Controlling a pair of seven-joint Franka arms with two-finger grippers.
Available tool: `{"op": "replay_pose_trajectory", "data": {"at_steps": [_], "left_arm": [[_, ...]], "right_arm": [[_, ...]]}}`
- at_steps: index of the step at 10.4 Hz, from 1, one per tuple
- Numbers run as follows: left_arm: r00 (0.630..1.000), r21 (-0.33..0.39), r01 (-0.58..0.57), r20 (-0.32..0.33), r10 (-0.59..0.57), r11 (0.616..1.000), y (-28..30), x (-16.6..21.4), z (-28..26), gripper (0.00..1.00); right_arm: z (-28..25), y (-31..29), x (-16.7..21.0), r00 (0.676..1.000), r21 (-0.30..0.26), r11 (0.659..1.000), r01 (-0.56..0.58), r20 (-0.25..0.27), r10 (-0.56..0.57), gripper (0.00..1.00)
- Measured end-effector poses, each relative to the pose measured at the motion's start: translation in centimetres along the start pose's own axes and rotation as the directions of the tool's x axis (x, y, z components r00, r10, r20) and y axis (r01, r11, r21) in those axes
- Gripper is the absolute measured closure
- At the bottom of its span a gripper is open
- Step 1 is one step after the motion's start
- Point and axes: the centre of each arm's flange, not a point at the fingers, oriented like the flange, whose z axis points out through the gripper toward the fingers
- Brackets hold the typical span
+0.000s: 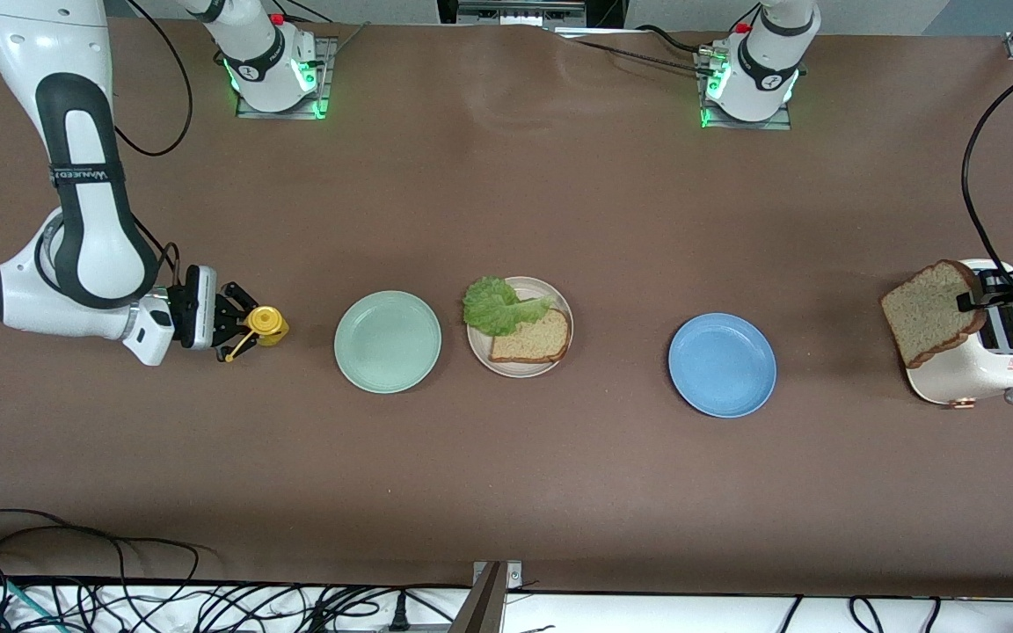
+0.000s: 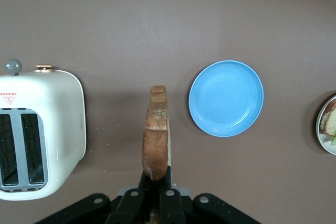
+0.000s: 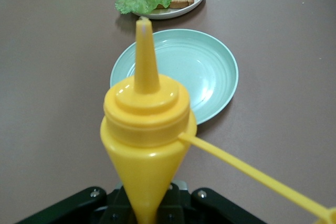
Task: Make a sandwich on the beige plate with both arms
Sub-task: 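Carry the mustard bottle back beside the pale green plate, then lower the mustard bottle onto the table and open the right gripper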
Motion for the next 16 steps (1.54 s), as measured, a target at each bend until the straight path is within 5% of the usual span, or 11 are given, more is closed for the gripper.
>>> {"op": "replay_pose_trajectory", "data": {"at_steps": [10, 16], "left_arm": [[1.000, 0.001, -0.012, 0.002, 0.012, 1.000, 0.8, 0.1, 0.1, 0.92], [0.998, 0.001, -0.032, 0.046, 0.032, 0.999, 2.1, -0.2, 0.6, 0.92]], "right_arm": [[2.7, -0.2, -4.1, 0.993, -0.050, 0.998, 0.040, -0.107, -0.045, 0.91], [3.5, -0.4, -4.7, 0.992, -0.034, 0.999, 0.033, -0.118, -0.037, 0.90]]}}
